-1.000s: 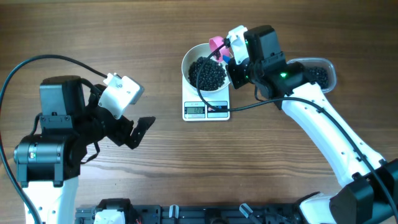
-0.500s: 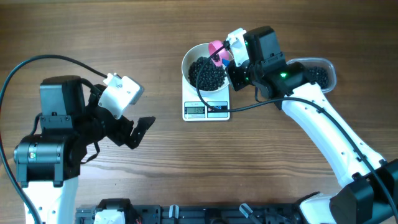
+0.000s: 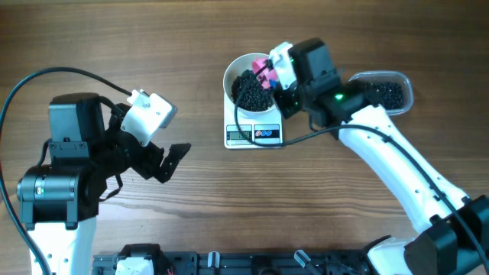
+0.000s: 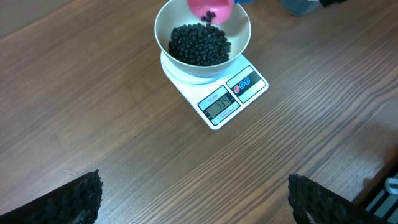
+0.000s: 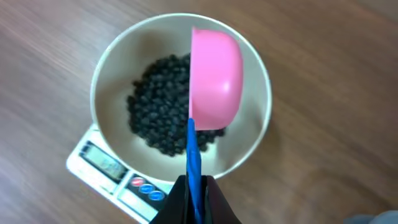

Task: Scoop item into bowl and weigh 150g on scale
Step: 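Move the empty scoop right back to the bean tub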

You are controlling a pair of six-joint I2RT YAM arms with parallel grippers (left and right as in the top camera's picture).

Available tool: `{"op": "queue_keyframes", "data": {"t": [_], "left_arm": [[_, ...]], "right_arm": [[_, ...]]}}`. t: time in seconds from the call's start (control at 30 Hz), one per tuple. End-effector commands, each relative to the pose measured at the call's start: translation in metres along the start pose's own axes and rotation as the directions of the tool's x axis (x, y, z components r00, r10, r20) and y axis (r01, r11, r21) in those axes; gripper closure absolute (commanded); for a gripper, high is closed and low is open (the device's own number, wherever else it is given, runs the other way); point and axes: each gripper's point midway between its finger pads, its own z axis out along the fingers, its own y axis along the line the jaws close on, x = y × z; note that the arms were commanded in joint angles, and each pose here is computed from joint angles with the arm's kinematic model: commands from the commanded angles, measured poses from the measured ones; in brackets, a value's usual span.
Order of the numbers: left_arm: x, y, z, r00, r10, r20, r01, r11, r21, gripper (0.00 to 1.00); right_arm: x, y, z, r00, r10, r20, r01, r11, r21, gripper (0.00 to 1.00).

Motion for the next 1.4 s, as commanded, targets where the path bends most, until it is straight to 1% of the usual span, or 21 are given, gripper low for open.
{"op": "queue_keyframes", "data": {"t": [0.0, 0.03, 0.07, 0.13, 0.23, 0.33, 0.4, 0.43, 0.5, 0.6, 0.63, 0.7, 0.73, 0.8, 0.93, 1.03, 1.1, 1.23, 1.37], "left_arm": [[-0.006, 0.0, -0.003, 1.0, 0.02, 0.02, -0.02, 1.0, 0.005, 0.0], [-0.006, 0.0, -0.003, 1.0, 0.02, 0.02, -0.02, 1.0, 0.005, 0.0], [-0.006, 0.0, -0.003, 1.0, 0.02, 0.02, -0.02, 1.0, 0.005, 0.0], [-0.006, 0.0, -0.003, 1.0, 0.02, 0.02, -0.02, 1.0, 0.005, 0.0], [-0.006, 0.0, -0.003, 1.0, 0.02, 0.02, -0.02, 1.0, 0.005, 0.0], [-0.006, 0.0, -0.003, 1.0, 0.02, 0.02, -0.02, 1.0, 0.005, 0.0], [-0.006, 0.0, -0.003, 1.0, 0.02, 0.02, -0.02, 1.0, 0.005, 0.0], [-0.006, 0.0, -0.003, 1.0, 0.02, 0.02, -0.02, 1.0, 0.005, 0.0], [-0.006, 0.0, -0.003, 1.0, 0.02, 0.02, -0.02, 1.0, 0.005, 0.0], [-0.006, 0.0, -0.003, 1.0, 0.02, 0.02, -0.02, 1.0, 0.005, 0.0], [-0.006, 0.0, -0.003, 1.0, 0.02, 0.02, -0.02, 1.0, 0.005, 0.0], [-0.006, 0.0, -0.003, 1.0, 0.02, 0.02, -0.02, 1.0, 0.005, 0.0], [-0.006, 0.0, -0.003, 1.0, 0.02, 0.02, -0.02, 1.0, 0.005, 0.0], [-0.006, 0.0, -0.003, 1.0, 0.02, 0.02, -0.02, 1.0, 0.005, 0.0], [-0.006, 0.0, -0.003, 1.0, 0.02, 0.02, -0.02, 1.0, 0.005, 0.0], [-0.006, 0.0, -0.003, 1.0, 0.02, 0.02, -0.02, 1.0, 0.005, 0.0], [-0.006, 0.0, -0.003, 1.0, 0.02, 0.02, -0.02, 1.0, 0.005, 0.0], [-0.006, 0.0, -0.003, 1.0, 0.02, 0.02, -0.02, 1.0, 0.005, 0.0], [-0.006, 0.0, -0.003, 1.0, 0.02, 0.02, -0.02, 1.0, 0.005, 0.0]], "right_arm": [[-0.01, -0.015, -0.011, 0.998, -0.05, 0.039, 0.045, 0.994, 0.101, 0.96], [-0.011, -0.009, -0.011, 0.998, -0.054, 0.044, 0.051, 0.996, 0.07, 0.96], [-0.009, -0.011, -0.011, 0.998, -0.055, 0.033, 0.052, 0.995, 0.081, 0.96], [-0.008, -0.024, -0.012, 0.998, -0.052, 0.025, 0.047, 0.987, 0.156, 0.96], [-0.013, -0.003, -0.011, 0.997, -0.065, 0.051, 0.062, 0.996, 0.058, 0.96], [-0.012, -0.015, -0.012, 0.996, -0.084, 0.038, 0.079, 0.988, 0.132, 0.96], [-0.023, -0.022, -0.016, 0.996, -0.029, 0.088, 0.014, 0.986, 0.168, 0.96], [-0.026, -0.022, -0.018, 0.994, -0.025, 0.104, 0.007, 0.985, 0.17, 0.96], [-0.034, -0.028, -0.031, 0.99, -0.024, 0.142, -0.003, 0.982, 0.19, 0.96], [-0.034, -0.062, -0.063, 0.984, 0.007, 0.18, -0.062, 0.951, 0.303, 0.96], [-0.03, -0.075, -0.073, 0.984, 0.02, 0.179, -0.082, 0.935, 0.346, 0.96], [-0.008, -0.114, -0.103, 0.986, 0.075, 0.151, -0.136, 0.881, 0.453, 0.96], [0.0, -0.124, -0.11, 0.986, 0.095, 0.14, -0.151, 0.867, 0.475, 0.96], [0.03, -0.152, -0.128, 0.982, 0.166, 0.09, -0.188, 0.829, 0.527, 0.96], [0.091, -0.192, -0.143, 0.961, 0.265, -0.075, -0.17, 0.784, 0.597, 0.96], [0.113, -0.212, -0.139, 0.935, 0.335, -0.115, -0.195, 0.758, 0.622, 0.96], [0.121, -0.214, -0.127, 0.924, 0.354, -0.148, -0.2, 0.774, 0.6, 0.96], [0.13, -0.204, -0.085, 0.914, 0.32, -0.247, -0.169, 0.857, 0.486, 0.96], [0.149, -0.203, -0.052, 0.88, 0.333, -0.338, -0.16, 0.879, 0.449, 0.96]]}}
